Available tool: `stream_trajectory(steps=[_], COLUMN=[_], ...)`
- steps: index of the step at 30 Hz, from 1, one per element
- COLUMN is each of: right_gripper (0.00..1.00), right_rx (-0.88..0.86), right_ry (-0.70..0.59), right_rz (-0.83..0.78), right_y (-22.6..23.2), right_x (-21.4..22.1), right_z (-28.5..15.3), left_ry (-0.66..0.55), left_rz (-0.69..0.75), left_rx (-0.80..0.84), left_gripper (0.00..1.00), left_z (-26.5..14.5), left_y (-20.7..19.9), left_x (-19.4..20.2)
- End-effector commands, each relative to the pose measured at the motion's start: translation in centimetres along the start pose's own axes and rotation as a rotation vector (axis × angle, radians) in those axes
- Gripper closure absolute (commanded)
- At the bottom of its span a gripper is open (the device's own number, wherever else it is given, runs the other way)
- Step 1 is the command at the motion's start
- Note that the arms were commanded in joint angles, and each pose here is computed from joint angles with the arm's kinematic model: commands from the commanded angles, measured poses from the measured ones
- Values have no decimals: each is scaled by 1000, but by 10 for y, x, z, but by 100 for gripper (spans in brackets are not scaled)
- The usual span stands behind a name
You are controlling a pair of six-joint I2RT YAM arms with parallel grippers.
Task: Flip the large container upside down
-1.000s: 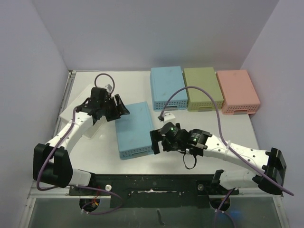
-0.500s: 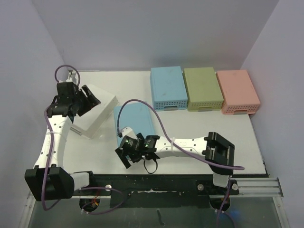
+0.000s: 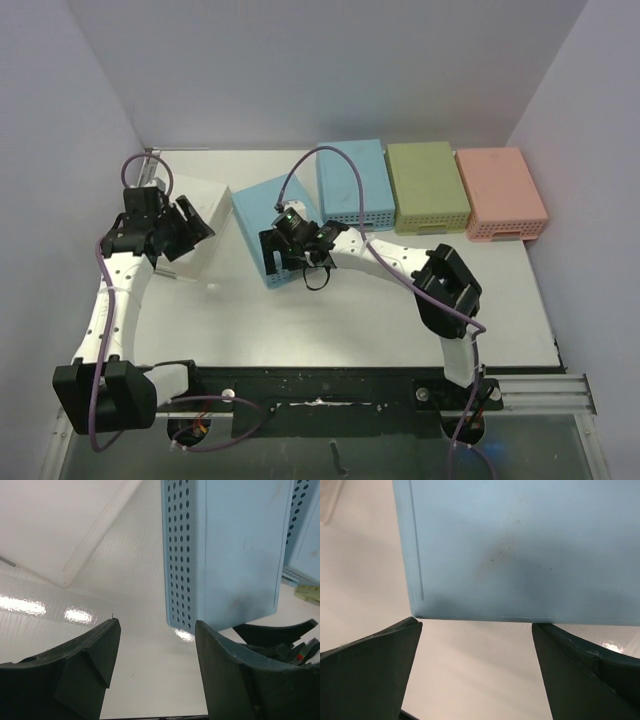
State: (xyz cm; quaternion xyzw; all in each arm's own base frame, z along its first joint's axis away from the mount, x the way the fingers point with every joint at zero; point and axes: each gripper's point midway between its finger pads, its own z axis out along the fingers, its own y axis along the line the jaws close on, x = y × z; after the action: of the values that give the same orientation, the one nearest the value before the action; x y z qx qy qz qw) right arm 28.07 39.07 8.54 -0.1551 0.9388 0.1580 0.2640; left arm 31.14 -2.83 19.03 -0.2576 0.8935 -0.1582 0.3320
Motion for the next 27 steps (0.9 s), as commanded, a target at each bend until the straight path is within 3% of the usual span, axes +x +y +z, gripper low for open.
stream_trajectory(steps=[1, 6, 13, 21, 27], right_gripper=[0, 0, 0, 1, 1], right_rx=[-123, -138, -81, 71, 144], right_ry=[-111, -116, -116, -145, -224], right_rz=[8, 17, 92, 221, 305], right_y=[30, 25, -10, -77, -114], right_x=[-46, -36, -3, 46, 56], right_z=[-15, -24, -51, -101, -141], left_ry=[-10, 24, 73, 108, 132], left_rz=[17, 29, 144, 126, 149], left_rx=[66, 89, 29, 146, 233], left_gripper=[39, 39, 42, 42, 42], left_z=[-7, 5, 58, 105, 134], left_y=[-10, -11, -37, -80, -103], left_x=[2, 11, 30, 36, 33])
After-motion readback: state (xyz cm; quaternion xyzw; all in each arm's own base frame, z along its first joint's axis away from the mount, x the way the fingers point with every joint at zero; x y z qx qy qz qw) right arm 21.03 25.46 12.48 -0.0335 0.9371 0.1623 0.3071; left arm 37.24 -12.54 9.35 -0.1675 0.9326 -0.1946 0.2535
